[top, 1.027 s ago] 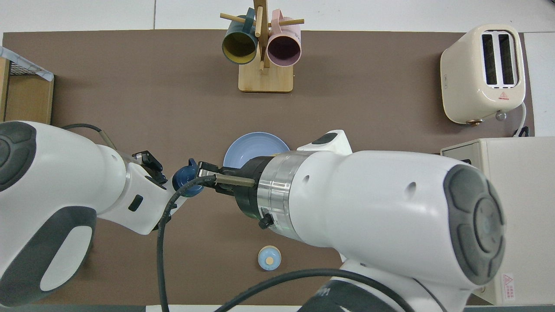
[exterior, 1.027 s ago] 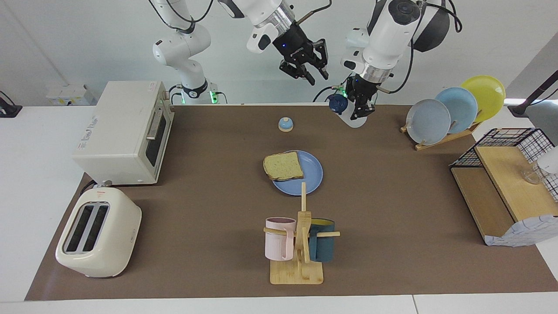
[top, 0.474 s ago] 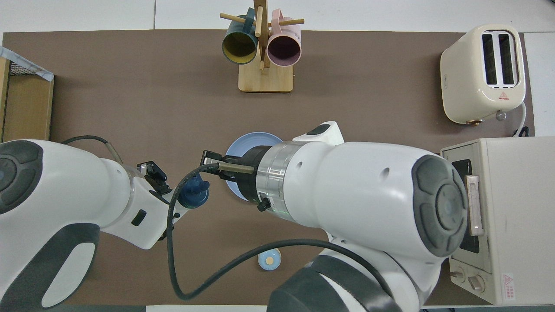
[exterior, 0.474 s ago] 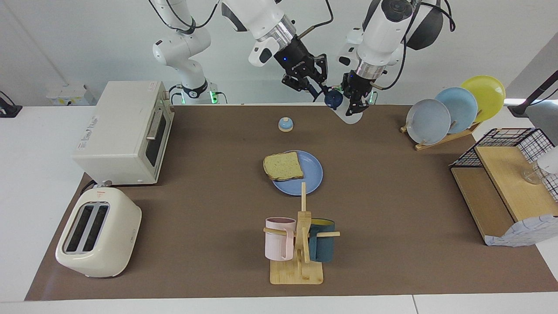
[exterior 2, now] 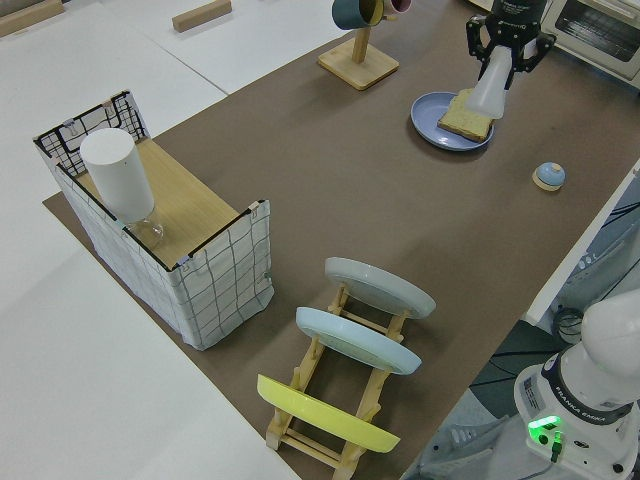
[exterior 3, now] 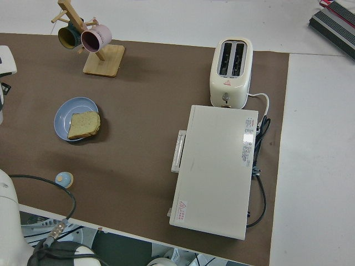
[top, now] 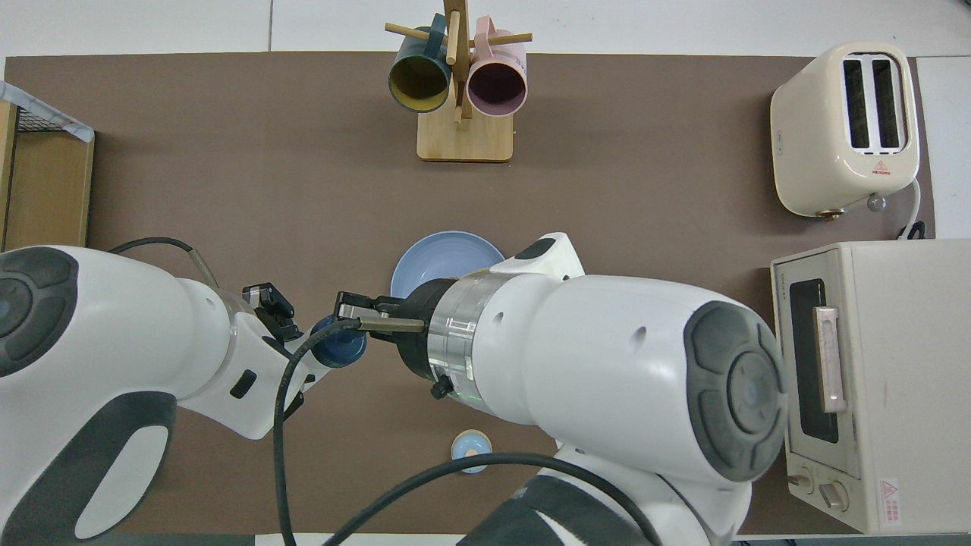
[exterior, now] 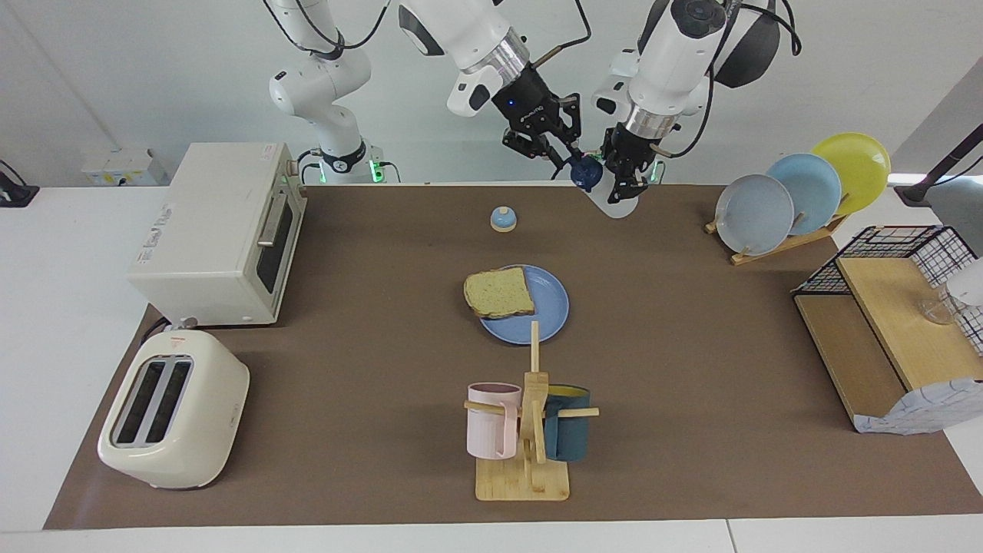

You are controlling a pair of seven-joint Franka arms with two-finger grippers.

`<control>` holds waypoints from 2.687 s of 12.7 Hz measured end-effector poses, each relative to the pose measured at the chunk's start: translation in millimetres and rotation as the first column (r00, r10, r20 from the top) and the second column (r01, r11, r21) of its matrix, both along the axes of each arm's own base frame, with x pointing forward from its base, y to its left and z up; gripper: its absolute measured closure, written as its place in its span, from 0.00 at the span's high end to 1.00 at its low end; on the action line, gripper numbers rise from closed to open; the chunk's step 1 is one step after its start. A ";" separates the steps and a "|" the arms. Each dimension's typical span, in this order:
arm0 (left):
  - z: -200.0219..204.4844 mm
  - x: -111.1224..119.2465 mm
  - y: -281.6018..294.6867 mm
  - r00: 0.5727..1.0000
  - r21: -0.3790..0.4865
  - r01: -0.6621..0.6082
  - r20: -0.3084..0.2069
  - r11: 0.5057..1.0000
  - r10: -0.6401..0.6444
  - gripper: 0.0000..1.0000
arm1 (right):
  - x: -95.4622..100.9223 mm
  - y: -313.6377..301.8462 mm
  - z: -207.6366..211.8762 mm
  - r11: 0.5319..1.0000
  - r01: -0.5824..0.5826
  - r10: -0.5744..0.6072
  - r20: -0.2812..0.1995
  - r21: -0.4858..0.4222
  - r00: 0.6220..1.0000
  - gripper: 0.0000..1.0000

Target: Put bread on plate and add seasoning

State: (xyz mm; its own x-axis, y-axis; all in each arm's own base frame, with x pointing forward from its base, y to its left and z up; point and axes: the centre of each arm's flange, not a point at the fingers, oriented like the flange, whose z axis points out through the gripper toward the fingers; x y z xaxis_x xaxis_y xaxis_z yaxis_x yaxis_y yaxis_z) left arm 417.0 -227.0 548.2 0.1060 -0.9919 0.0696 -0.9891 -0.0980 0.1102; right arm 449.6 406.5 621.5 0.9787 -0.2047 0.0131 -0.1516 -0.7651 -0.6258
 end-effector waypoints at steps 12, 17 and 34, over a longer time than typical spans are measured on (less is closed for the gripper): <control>0.4 0.3 0.4 1.000 -0.002 0.000 0.003 1.000 0.000 0.44 | -6.0 5.8 -6.1 0.999 0.014 -0.014 -0.007 -0.031 1.000 0.11; 4.1 1.8 1.3 1.000 -0.014 -0.004 0.020 1.000 0.004 0.44 | 12.1 -5.2 6.8 0.973 0.173 -0.162 -0.081 0.155 0.984 0.11; 12.0 40.2 49.1 0.959 -0.155 -0.260 0.079 0.953 0.274 0.44 | 95.9 -360.0 -2.2 0.814 -0.105 0.022 -0.151 -0.572 0.988 1.00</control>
